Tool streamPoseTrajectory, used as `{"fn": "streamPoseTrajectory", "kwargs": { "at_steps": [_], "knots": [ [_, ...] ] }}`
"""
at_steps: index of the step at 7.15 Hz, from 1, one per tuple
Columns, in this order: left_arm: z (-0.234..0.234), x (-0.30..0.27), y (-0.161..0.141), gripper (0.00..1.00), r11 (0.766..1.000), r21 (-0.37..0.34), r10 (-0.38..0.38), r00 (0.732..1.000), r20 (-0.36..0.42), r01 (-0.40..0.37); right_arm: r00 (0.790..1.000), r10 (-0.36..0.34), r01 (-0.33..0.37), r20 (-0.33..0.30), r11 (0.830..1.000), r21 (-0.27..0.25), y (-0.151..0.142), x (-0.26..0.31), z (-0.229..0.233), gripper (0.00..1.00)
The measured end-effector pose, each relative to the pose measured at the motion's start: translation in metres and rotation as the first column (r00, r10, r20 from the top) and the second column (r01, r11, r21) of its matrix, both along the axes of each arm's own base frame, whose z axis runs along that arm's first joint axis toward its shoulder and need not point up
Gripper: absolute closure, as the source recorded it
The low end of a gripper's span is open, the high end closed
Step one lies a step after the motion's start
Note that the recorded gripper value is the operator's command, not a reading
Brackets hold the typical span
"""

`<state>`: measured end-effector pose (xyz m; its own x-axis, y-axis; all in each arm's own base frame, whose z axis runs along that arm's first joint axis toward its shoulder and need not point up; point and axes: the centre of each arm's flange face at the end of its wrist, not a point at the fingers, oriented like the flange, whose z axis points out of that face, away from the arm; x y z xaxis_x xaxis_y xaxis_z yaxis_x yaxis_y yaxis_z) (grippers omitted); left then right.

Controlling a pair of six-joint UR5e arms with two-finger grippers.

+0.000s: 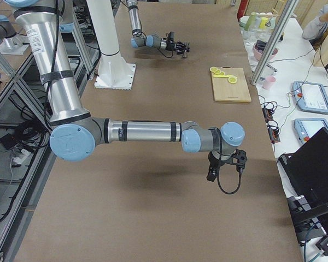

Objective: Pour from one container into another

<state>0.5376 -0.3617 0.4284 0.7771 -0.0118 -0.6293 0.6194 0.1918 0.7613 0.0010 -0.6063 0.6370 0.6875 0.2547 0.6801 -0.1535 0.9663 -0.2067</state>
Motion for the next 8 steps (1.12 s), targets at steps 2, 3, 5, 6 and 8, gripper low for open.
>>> {"fn": "streamPoseTrajectory", "kwargs": {
  "at_steps": [2,3,5,6,8],
  "knots": [
    [0.000,0.000,0.000,0.53,1.000,0.000,0.000,1.000,0.000,0.000,1.000,0.016,-0.017,-0.012,0.999,-0.034,0.002,0.010,0.004,0.00],
    [0.000,0.000,0.001,0.02,1.000,0.000,0.000,1.000,0.001,0.000,1.000,0.021,-0.021,-0.015,0.999,-0.038,0.002,0.013,0.004,0.00],
    [0.000,0.000,0.001,0.02,1.000,0.001,0.001,1.000,0.000,-0.001,0.999,0.028,-0.029,-0.017,0.999,-0.042,0.004,0.018,0.006,0.00],
    [0.001,0.000,0.002,0.02,1.000,0.001,0.001,1.000,0.000,-0.001,0.999,0.031,-0.032,-0.018,0.999,-0.044,0.005,0.020,0.007,0.00],
    [0.002,-0.002,0.004,0.02,1.000,0.004,-0.003,1.000,0.002,0.003,0.999,0.033,-0.034,-0.023,0.998,-0.046,0.006,0.021,0.008,0.00]
  ]
}}
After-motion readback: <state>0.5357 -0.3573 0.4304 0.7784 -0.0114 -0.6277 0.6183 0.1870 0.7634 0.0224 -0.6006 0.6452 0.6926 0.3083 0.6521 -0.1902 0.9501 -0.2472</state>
